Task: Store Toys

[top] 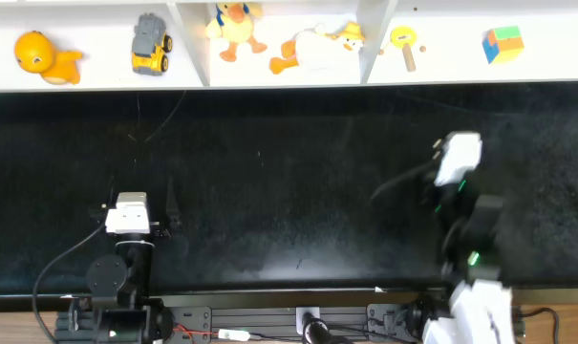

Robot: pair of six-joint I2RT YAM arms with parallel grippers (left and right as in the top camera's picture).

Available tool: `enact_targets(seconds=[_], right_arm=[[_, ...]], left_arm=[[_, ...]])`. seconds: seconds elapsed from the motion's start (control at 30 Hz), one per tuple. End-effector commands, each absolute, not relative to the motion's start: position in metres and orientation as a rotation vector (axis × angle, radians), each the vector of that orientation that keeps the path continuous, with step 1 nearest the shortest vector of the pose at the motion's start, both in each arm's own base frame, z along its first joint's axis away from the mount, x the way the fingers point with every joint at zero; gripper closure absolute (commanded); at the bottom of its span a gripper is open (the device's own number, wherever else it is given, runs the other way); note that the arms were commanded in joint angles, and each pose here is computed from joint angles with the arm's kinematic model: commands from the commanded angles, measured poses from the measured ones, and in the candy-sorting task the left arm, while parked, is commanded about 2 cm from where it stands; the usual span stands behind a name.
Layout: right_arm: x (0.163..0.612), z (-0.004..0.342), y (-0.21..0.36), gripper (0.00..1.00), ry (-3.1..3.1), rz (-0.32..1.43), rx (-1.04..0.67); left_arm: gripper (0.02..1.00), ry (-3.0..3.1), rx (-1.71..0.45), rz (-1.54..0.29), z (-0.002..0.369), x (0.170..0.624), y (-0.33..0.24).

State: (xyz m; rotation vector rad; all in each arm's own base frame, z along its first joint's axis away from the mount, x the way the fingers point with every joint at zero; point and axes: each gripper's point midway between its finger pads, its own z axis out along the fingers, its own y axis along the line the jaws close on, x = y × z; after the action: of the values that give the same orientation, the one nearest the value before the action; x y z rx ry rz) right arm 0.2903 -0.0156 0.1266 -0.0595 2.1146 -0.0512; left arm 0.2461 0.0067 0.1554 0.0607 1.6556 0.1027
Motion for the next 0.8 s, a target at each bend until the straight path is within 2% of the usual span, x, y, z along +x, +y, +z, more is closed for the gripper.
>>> enact_targets(seconds=[0.03,0.23,0.47,0.8], right_arm=[[0.271,0.130,-0.004,0.003,1.924,-0.017,-0.044],[0.251,0.121,0.000,0.005,1.836,-0.006,-0.055],[0.246,0.178,0.001,0.007,1.557,-0.010,-0.060],[0.247,0.173,0.001,0.005,1.576,-0.015,-0.061]], left_arm=[[0.020,1.649,0.065,0.092,0.156,0.246,0.005],[0.020,1.649,0.065,0.092,0.156,0.246,0.005],[0.020,1.649,0.065,0.092,0.156,0.246,0.005],[0.020,1.649,0.065,0.092,0.156,0.246,0.005]])
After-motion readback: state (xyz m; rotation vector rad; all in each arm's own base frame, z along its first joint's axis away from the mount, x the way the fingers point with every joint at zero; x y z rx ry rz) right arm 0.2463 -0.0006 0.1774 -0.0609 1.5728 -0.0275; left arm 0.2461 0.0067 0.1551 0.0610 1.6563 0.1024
